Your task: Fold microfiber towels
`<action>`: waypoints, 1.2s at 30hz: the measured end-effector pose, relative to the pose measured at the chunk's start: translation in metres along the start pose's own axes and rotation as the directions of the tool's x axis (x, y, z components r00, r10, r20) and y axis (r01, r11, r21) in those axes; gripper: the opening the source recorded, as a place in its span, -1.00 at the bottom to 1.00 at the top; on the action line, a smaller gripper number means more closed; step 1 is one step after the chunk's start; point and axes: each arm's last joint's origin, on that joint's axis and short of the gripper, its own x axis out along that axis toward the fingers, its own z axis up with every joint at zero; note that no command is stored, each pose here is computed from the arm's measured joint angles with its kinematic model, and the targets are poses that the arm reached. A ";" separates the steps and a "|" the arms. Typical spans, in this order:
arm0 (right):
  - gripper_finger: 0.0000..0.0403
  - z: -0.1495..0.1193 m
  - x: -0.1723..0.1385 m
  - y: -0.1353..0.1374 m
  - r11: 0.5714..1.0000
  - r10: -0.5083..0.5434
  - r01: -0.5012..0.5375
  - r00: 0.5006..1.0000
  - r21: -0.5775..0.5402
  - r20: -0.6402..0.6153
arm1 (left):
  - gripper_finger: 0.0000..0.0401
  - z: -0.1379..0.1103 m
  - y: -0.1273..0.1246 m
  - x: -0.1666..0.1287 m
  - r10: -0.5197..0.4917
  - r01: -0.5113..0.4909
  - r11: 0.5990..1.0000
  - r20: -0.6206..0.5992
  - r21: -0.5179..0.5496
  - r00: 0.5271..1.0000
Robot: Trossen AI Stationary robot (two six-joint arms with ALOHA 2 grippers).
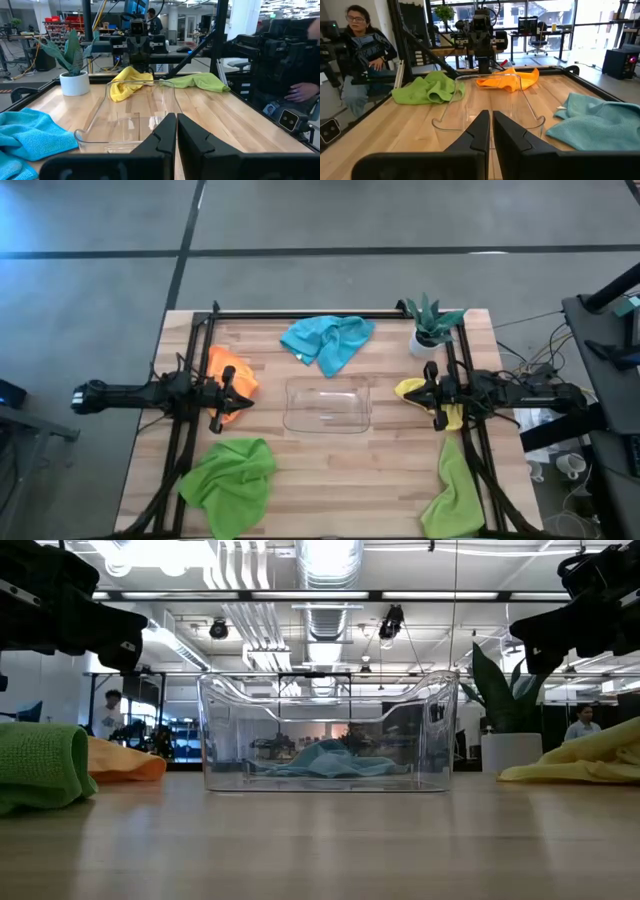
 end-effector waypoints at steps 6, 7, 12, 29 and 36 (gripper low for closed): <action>-0.91 0.000 0.000 0.000 1.000 0.000 0.000 1.000 -0.008 0.000 | -1.00 0.000 0.000 0.000 0.000 0.000 1.000 0.000 0.000 1.000; -0.91 0.000 0.000 0.000 1.000 0.000 0.000 1.000 -0.003 0.000 | -1.00 0.000 0.000 0.000 0.000 0.000 1.000 0.000 0.000 1.000; -0.91 0.000 0.000 0.000 1.000 0.000 0.000 1.000 -0.009 0.000 | -1.00 0.000 0.000 0.000 0.000 0.000 1.000 0.000 0.000 1.000; -0.91 0.000 0.000 0.000 1.000 0.000 0.000 1.000 -0.011 0.000 | -1.00 0.000 0.000 0.000 0.000 0.000 1.000 0.000 0.000 1.000; -0.91 0.000 0.000 0.000 1.000 0.000 0.000 1.000 -0.006 0.000 | -1.00 0.000 0.000 0.000 0.000 0.000 1.000 0.000 0.000 1.000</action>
